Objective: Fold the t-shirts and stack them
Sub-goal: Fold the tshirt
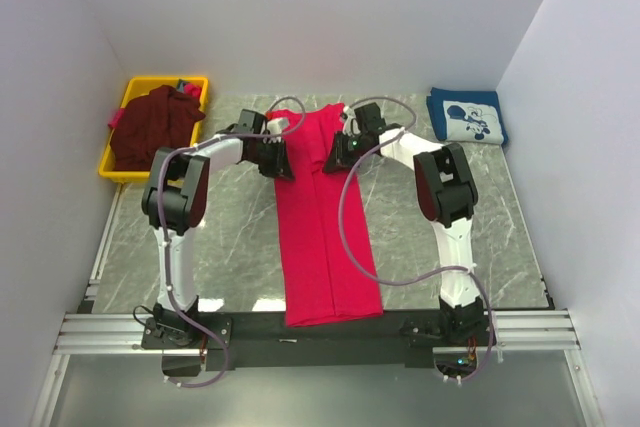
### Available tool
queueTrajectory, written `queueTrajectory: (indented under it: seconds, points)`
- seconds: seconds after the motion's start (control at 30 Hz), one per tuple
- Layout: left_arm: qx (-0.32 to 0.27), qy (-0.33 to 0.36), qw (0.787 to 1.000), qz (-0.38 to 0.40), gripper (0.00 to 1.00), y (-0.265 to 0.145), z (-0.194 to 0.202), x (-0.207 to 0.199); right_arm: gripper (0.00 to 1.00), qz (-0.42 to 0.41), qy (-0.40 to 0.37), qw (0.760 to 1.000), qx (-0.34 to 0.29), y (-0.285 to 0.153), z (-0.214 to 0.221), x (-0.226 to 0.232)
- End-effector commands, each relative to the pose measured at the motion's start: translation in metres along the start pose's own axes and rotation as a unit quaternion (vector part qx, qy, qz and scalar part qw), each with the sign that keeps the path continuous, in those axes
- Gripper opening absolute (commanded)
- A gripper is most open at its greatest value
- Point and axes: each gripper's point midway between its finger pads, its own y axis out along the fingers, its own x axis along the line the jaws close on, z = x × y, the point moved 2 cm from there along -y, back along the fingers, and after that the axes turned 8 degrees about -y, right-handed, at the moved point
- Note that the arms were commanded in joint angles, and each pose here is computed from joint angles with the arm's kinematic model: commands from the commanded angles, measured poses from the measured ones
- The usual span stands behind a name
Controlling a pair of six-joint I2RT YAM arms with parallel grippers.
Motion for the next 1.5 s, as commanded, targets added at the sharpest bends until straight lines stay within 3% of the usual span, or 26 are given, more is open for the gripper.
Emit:
queueTrajectory:
  seconds: [0.0, 0.27, 0.67, 0.83, 0.9, 1.03, 1.23, 1.33, 1.43, 1.47]
  points:
    - [-0.001, -0.021, 1.0, 0.013, 0.18, 0.007, -0.006, 0.004, 0.23, -0.009, 0.014, 1.0, -0.024, 0.013, -0.004, -0.004]
    - [-0.016, -0.068, 0.998, 0.008, 0.17, 0.008, -0.031, 0.047, 0.24, -0.002, 0.068, 0.997, -0.031, 0.028, -0.014, -0.032]
    - [-0.035, -0.049, 0.998, -0.009, 0.18, 0.021, -0.071, 0.07, 0.25, -0.018, 0.086, 0.993, -0.078, 0.033, -0.066, -0.056]
    - [-0.037, -0.043, 0.998, -0.009, 0.22, 0.022, -0.082, 0.077, 0.26, -0.021, 0.086, 0.992, -0.091, 0.034, -0.079, -0.059]
    - [-0.034, -0.035, 0.999, 0.007, 0.29, 0.022, -0.082, 0.075, 0.27, -0.029, 0.073, 0.992, -0.101, 0.029, -0.09, -0.054]
    - [-0.04, -0.032, 0.998, 0.034, 0.37, 0.019, -0.087, 0.064, 0.41, -0.031, 0.031, 0.992, -0.122, 0.013, -0.111, -0.041]
    - [-0.081, 0.035, 0.994, 0.058, 0.42, -0.034, -0.115, 0.024, 0.5, -0.003, -0.065, 0.985, -0.161, -0.053, -0.144, 0.002]
    - [-0.117, 0.106, 0.985, 0.076, 0.46, -0.087, -0.116, -0.005, 0.52, 0.007, -0.118, 0.979, -0.165, -0.096, -0.139, 0.034]
    - [-0.178, 0.215, 0.958, 0.067, 0.48, -0.176, -0.107, -0.033, 0.52, 0.047, -0.178, 0.974, -0.132, -0.137, -0.108, 0.049]
    - [-0.18, 0.249, 0.95, 0.049, 0.53, -0.187, -0.096, -0.023, 0.53, 0.076, -0.201, 0.969, -0.124, -0.152, -0.101, 0.049]
